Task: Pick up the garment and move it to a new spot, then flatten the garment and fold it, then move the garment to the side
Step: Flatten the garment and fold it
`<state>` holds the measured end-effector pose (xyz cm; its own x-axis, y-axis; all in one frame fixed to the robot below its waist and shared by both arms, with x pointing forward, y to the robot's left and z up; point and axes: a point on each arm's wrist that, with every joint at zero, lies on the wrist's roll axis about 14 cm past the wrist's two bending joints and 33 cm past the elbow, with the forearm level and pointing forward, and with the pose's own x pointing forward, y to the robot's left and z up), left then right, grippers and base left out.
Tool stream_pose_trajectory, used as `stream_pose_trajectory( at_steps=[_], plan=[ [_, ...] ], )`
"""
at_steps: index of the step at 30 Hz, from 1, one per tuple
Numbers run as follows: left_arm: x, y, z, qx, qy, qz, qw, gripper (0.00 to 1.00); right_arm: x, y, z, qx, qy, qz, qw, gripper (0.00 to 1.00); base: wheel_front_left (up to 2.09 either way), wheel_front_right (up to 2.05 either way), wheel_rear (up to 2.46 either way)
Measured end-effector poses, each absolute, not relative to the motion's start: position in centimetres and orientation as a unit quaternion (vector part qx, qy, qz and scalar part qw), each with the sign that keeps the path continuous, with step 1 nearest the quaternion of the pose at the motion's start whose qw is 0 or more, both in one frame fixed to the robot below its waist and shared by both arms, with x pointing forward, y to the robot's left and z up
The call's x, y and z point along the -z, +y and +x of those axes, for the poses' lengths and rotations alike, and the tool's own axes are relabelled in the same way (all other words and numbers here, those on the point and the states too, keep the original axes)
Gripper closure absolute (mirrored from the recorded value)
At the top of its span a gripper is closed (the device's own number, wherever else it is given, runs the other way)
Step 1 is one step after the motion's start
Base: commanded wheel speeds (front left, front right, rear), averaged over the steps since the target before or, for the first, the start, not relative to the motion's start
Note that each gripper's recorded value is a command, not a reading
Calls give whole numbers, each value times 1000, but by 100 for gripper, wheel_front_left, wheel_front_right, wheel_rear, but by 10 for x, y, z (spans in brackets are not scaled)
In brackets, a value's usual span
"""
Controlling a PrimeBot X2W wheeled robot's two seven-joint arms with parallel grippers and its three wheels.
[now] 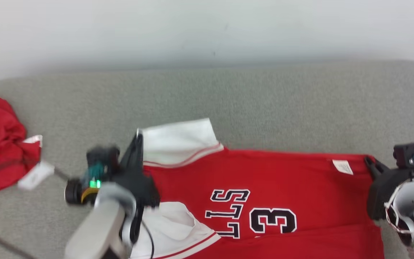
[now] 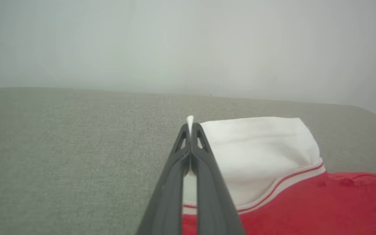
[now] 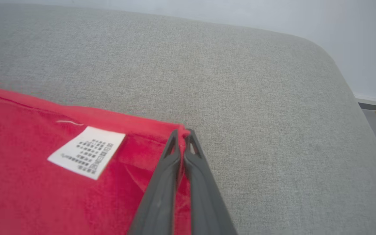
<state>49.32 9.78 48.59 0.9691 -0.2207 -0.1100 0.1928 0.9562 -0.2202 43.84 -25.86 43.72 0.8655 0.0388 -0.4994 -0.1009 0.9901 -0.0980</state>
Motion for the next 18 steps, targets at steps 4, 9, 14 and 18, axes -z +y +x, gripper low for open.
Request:
stream_pose_trajectory(
  at_steps=[4, 9, 14, 18],
  plan=[
    [-475, 107, 452, 93, 71, -119, 986, 100, -439, -254, 421, -54, 257, -85, 961, 100, 0, 0, 0],
    [-463, 110, 407, 83, 98, -135, 983, 100, -437, -249, 402, -79, 272, -125, 951, 100, 0, 0, 0],
    [-462, 113, 375, 71, 109, -151, 980, 100, -434, -248, 388, -100, 289, -166, 938, 100, 0, 0, 0],
    [-465, 112, 356, 66, 117, -169, 976, 100, -436, -250, 386, -106, 293, -184, 932, 100, 0, 0, 0]
  ],
)
